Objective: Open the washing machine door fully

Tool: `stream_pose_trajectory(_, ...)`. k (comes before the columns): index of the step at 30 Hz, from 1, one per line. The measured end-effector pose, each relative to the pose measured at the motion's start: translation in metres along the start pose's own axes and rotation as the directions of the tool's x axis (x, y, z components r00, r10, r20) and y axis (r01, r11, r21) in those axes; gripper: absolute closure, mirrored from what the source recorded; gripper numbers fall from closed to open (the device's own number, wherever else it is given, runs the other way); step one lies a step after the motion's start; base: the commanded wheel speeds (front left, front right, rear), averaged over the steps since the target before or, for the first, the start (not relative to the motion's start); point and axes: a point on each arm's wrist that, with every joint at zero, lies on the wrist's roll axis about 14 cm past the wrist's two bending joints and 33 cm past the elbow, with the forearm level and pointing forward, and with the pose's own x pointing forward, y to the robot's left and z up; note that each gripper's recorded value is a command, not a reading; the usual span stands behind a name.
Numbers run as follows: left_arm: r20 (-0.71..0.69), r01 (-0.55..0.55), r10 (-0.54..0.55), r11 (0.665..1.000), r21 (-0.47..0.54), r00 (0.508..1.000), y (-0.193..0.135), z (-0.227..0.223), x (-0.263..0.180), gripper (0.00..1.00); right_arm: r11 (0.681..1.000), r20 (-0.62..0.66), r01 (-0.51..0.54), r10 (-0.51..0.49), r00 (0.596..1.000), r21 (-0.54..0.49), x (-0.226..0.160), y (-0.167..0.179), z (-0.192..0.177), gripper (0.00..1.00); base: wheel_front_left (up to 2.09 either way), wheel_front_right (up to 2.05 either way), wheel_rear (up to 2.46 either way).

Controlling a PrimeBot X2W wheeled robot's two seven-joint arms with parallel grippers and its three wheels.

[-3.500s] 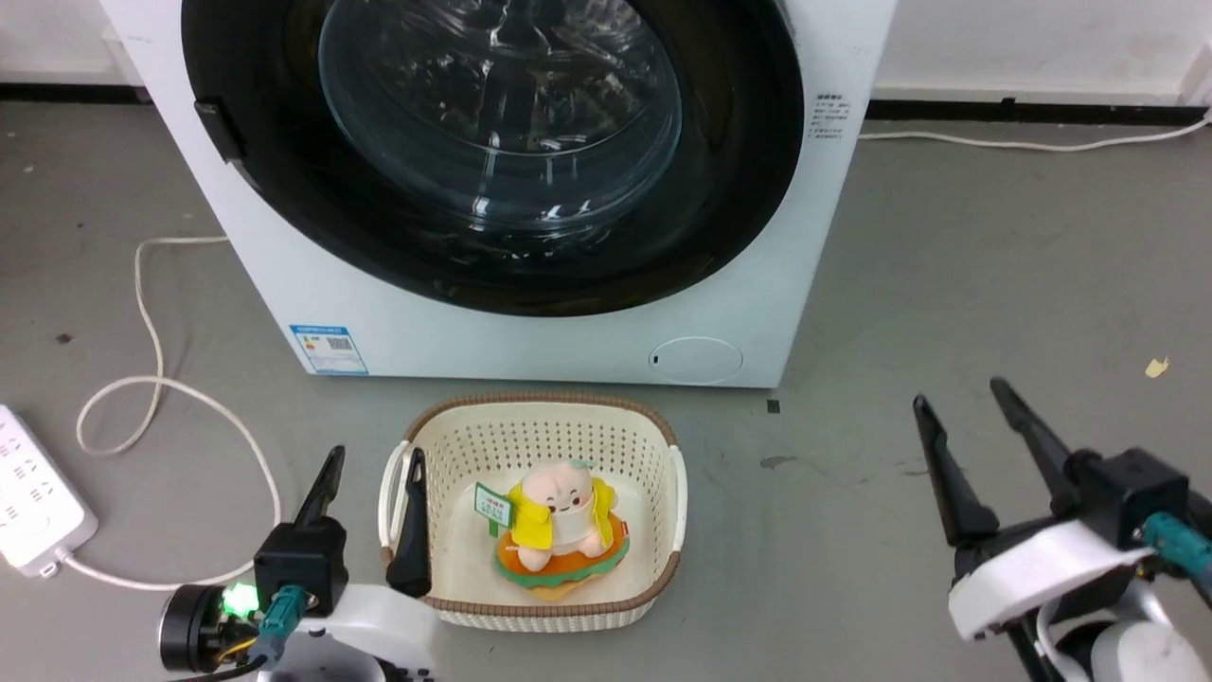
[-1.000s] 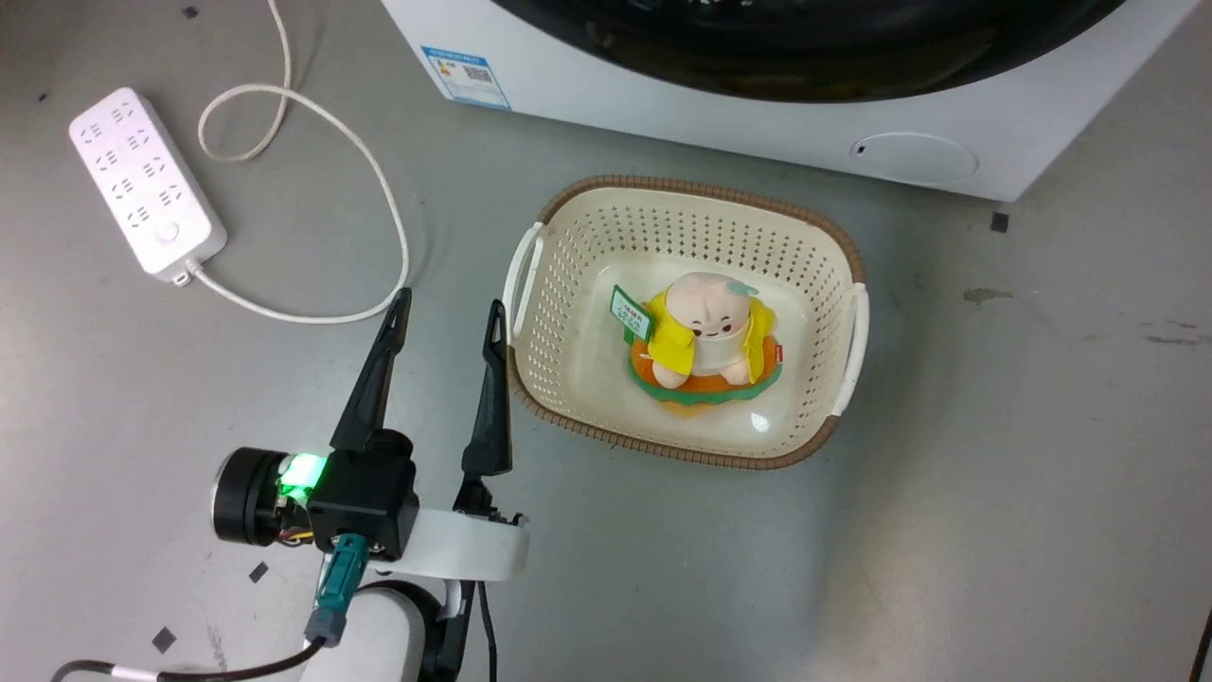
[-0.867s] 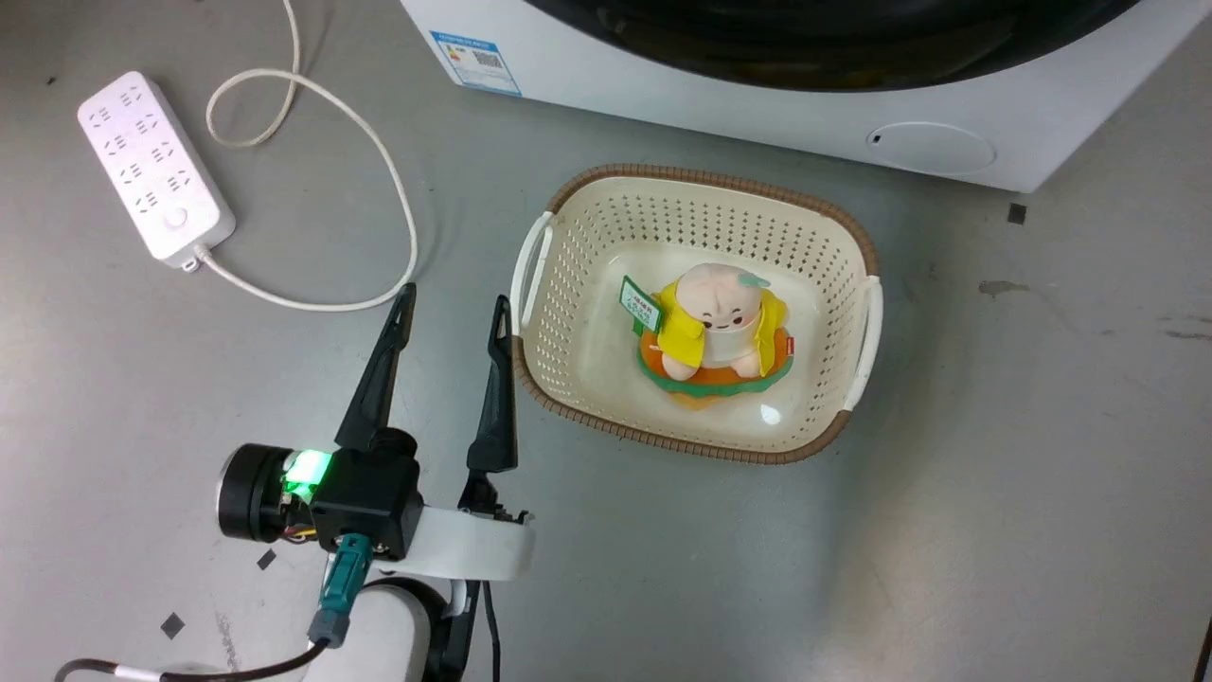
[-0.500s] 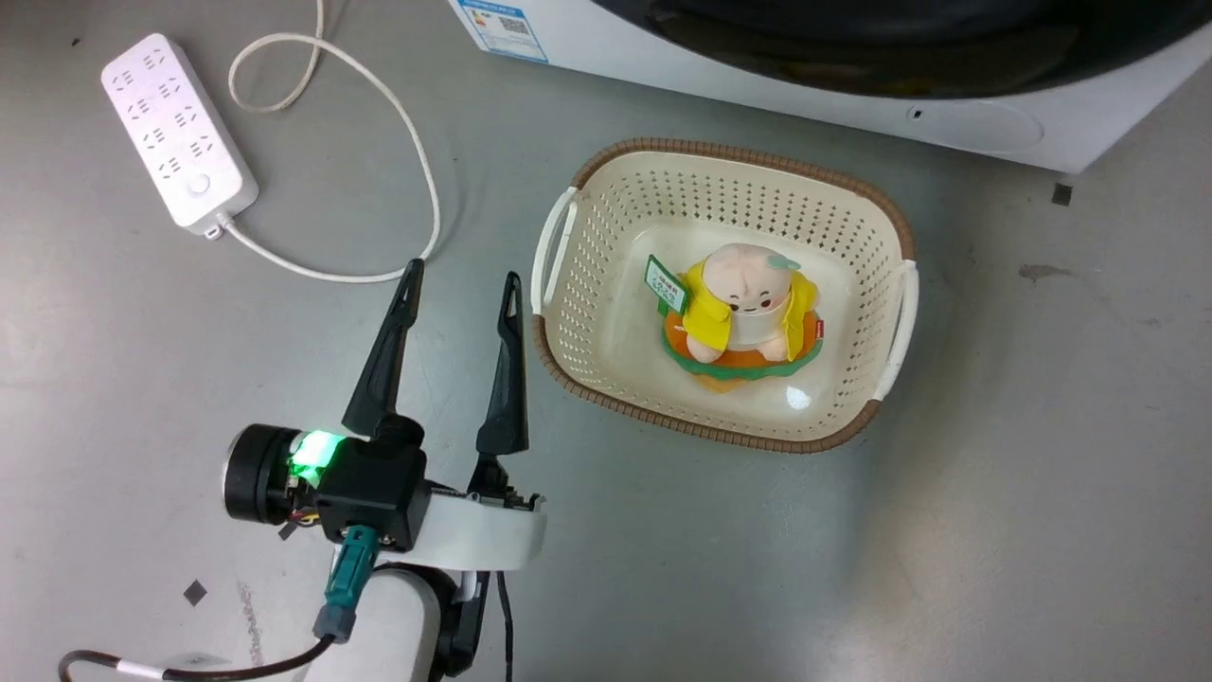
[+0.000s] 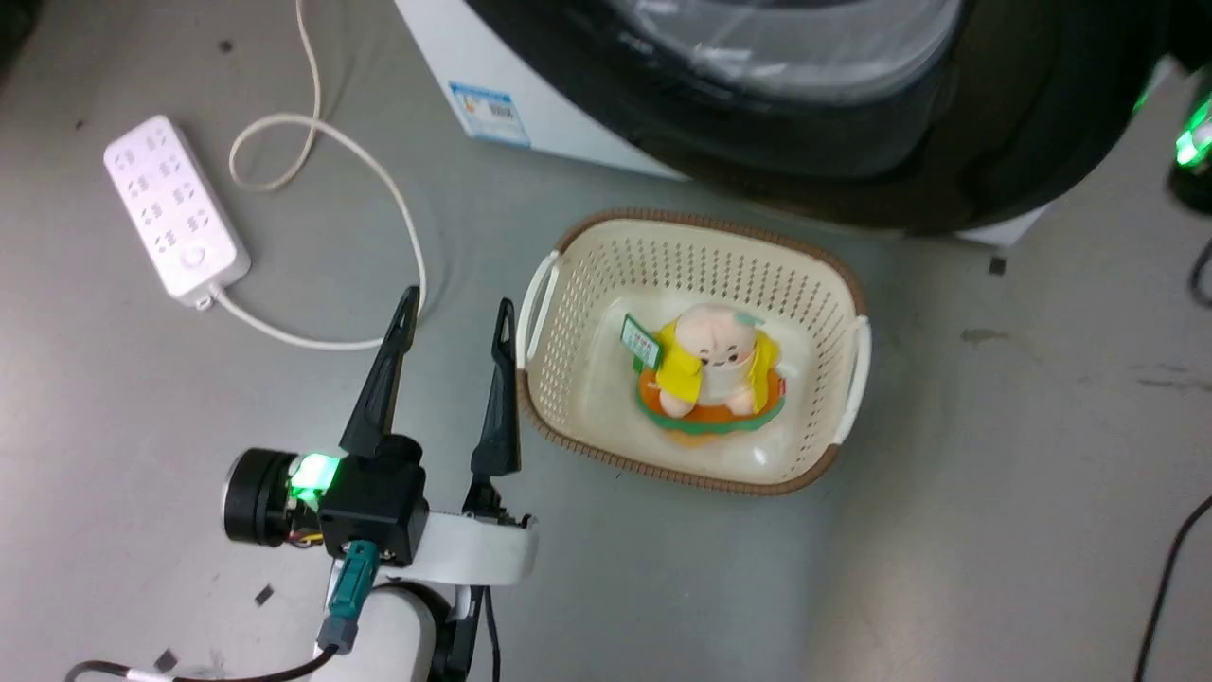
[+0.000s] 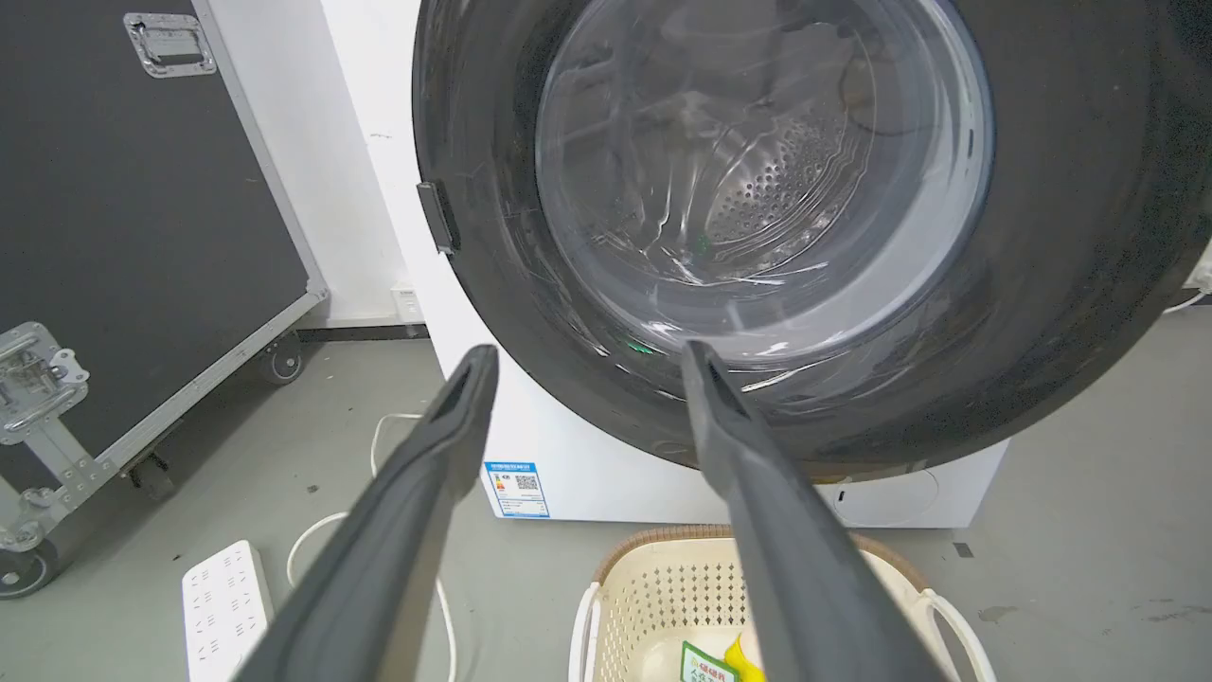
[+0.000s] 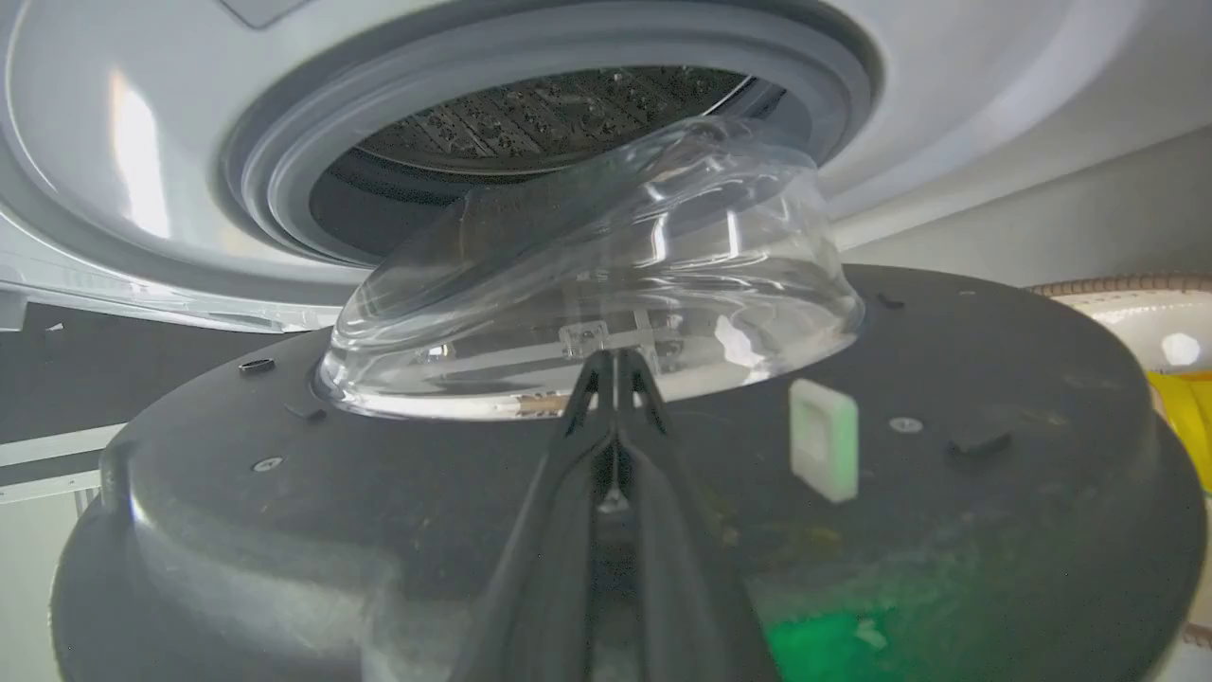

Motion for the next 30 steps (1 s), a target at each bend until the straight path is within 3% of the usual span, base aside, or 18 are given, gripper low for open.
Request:
stream_pose_trajectory(5,0.018,0.011,-0.011,1.0,-0.011,1.0,-0.002,0.01,-0.009,0.0,1.0,-0.068,0.001,-0.001,0.998,0.003,-0.009,0.004,-0.035,1.0,0.0,0.0,0.0)
stream_pose_trajectory(6,0.023,0.02,-0.02,1.0,-0.019,1.0,-0.005,0.014,-0.016,0.0,1.0,-0.117,-0.004,0.006,0.993,0.01,-0.013,0.006,-0.058,1.0,0.0,0.0,0.0)
stream_pose_trajectory(13,0.045,0.03,-0.029,0.999,-0.03,0.999,-0.006,0.025,-0.03,0.0,1.0,-0.219,0.006,-0.006,0.976,0.0,-0.029,0.001,-0.102,1.0,0.0,0.0,0.0)
stream_pose_trajectory(24,0.05,0.07,-0.068,0.996,-0.049,0.996,-0.016,0.031,-0.053,0.0,0.998,-0.428,-0.068,0.068,0.901,0.017,-0.046,0.026,-0.161,1.0,0.0,0.0,0.0)
stream_pose_trajectory(30,0.044,0.076,-0.074,0.996,-0.054,0.996,-0.017,0.03,-0.059,0.0,0.998,-0.512,-0.058,0.065,0.857,0.029,-0.051,0.015,-0.186,1.0,0.0,0.0,0.0)
